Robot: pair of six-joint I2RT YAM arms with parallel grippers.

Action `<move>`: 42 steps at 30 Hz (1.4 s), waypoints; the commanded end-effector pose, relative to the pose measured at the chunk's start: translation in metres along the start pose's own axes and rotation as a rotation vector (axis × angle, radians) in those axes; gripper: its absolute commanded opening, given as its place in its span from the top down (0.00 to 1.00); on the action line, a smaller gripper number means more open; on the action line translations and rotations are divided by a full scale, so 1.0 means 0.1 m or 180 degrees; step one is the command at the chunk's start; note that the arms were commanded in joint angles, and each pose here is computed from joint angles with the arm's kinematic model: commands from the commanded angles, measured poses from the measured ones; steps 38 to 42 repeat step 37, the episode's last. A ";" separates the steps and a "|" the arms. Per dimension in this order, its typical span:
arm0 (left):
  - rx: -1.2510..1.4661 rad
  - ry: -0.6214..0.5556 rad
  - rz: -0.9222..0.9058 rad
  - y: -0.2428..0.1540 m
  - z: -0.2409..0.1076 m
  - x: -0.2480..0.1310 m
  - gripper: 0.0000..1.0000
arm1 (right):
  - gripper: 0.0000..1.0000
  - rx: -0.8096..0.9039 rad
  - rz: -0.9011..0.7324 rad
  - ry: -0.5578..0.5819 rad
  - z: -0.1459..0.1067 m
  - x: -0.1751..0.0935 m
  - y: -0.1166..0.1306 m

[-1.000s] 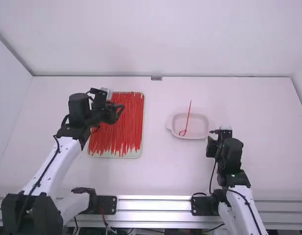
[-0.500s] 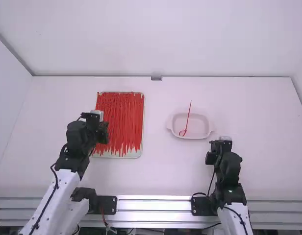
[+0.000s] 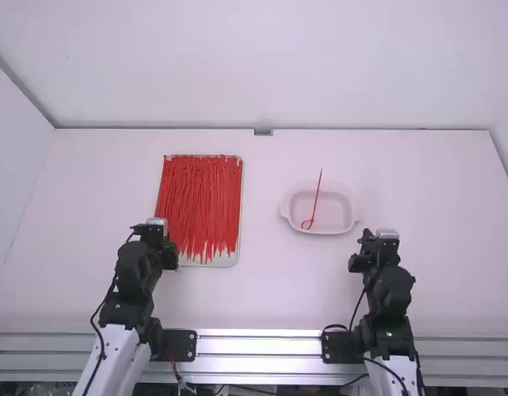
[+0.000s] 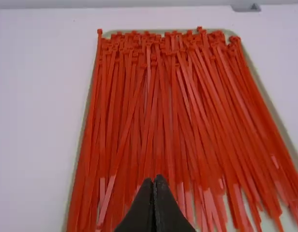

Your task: Fasten the cable tie

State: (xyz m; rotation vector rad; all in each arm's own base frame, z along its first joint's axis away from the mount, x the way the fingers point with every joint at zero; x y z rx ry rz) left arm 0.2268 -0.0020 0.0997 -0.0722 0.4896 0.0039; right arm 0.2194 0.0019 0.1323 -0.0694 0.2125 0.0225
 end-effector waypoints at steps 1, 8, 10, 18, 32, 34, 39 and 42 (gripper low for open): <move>0.0002 -0.0007 0.0043 0.03 -0.12 0.00 1.00 | 1.00 0.0004 -0.0001 -0.0058 0.01 -0.01 0.00; 0.0003 -0.0171 0.0031 0.03 -0.17 -0.02 1.00 | 1.00 0.0000 -0.0017 -0.0287 0.14 -0.06 -0.01; 0.0003 -0.0260 0.0025 0.03 -0.12 -0.04 1.00 | 1.00 -0.0001 -0.0021 -0.0344 0.17 -0.08 -0.01; 0.0006 -0.0613 0.0000 0.01 0.08 -0.13 1.00 | 1.00 -0.0001 -0.0021 -0.0344 0.17 -0.08 -0.01; 0.0009 -0.1132 -0.0036 -0.01 0.35 -0.30 1.00 | 1.00 -0.0001 -0.0021 -0.0344 0.17 -0.08 -0.01; 0.0010 -0.1174 -0.0039 -0.01 0.38 -0.32 1.00 | 1.00 -0.0001 -0.0021 -0.0344 0.17 -0.08 -0.01; 0.0010 -0.1223 -0.0043 -0.01 0.40 -0.34 1.00 | 1.00 -0.0001 -0.0021 -0.0344 0.17 -0.08 -0.01; 0.0010 -0.1223 -0.0043 -0.01 0.40 -0.34 1.00 | 1.00 -0.0001 -0.0021 -0.0344 0.17 -0.08 -0.01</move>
Point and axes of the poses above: each hand's point on the last joint's axis, 136 mm out from that joint toward the fingers, its own x axis out along the fingers, its own y axis along the line the jaws close on, z = x × y, the point moved 3 cm from there along -x, back along the fingers, and after that the axes turned 4 degrees about -x, right-handed, at the moved point
